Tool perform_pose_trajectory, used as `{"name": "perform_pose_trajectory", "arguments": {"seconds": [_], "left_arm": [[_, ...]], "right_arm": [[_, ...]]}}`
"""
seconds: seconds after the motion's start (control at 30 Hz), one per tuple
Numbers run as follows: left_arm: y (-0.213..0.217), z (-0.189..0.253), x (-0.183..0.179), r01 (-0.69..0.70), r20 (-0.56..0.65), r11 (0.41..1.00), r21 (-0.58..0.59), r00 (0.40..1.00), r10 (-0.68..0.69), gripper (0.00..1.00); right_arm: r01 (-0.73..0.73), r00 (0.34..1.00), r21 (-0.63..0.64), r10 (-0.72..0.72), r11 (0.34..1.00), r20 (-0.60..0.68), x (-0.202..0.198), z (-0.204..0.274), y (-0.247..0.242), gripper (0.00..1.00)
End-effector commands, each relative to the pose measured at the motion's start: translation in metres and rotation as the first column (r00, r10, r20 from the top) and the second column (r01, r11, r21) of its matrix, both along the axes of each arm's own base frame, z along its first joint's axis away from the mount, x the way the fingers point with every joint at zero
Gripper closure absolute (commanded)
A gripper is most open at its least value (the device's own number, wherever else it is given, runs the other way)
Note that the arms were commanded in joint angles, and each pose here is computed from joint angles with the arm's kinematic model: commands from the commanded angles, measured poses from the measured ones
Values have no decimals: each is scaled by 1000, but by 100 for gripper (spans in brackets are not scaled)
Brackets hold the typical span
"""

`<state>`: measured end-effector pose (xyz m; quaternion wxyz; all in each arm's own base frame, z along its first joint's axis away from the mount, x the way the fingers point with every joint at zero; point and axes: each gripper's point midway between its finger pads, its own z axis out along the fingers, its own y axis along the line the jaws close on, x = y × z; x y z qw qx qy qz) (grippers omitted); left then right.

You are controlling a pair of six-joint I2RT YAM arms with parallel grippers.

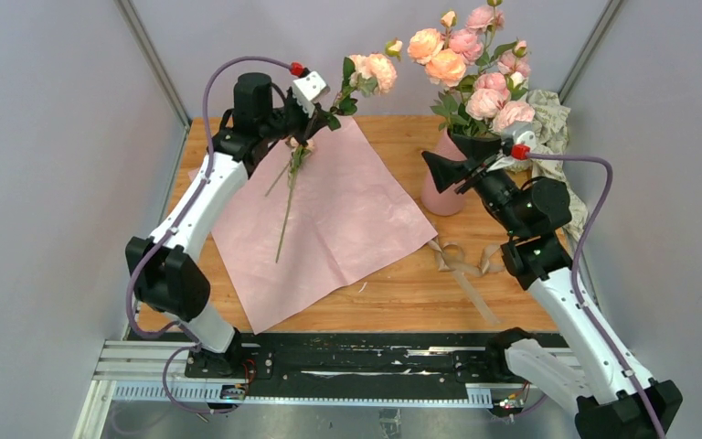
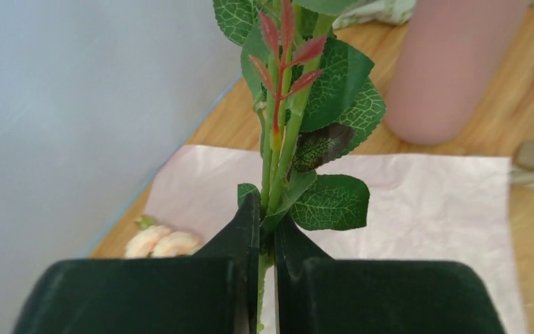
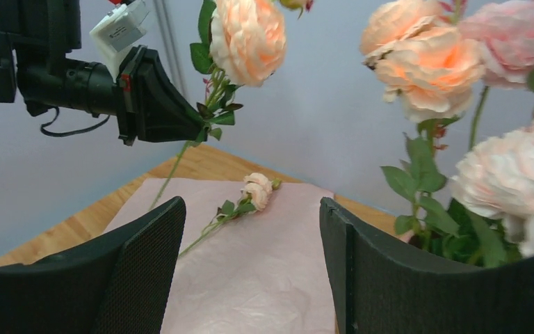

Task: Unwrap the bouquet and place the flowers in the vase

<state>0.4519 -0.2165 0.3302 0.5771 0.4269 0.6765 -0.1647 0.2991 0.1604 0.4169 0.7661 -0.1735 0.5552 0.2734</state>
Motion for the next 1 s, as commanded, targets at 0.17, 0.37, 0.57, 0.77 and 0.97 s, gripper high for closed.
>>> {"name": "perform_pose_trajectory", "arguments": {"seconds": [0.17, 0.37, 0.57, 0.77, 0.97], "left_arm": [[-44, 83, -75, 156, 118, 910, -384, 986, -119, 100], [-52, 115, -120, 188, 172, 854, -486, 978, -117, 100], [-48, 130, -143, 209, 180, 823, -528, 975, -132, 100], [-53, 122, -150, 233, 155, 817, -528, 972, -177, 100], [-59, 121, -160, 259, 159, 806, -532, 966, -205, 100]], "right_arm": [[-192, 981, -135, 192, 972, -13, -26, -1, 99, 25], [-265, 964, -188, 258, 946, -59, -16, -26, 147, 21], [-295, 956, -192, 289, 936, -59, -11, -26, 168, 21], [-320, 947, -186, 320, 929, -30, -18, -12, 176, 21], [-291, 955, -179, 295, 940, -4, -14, -4, 177, 23]]}}
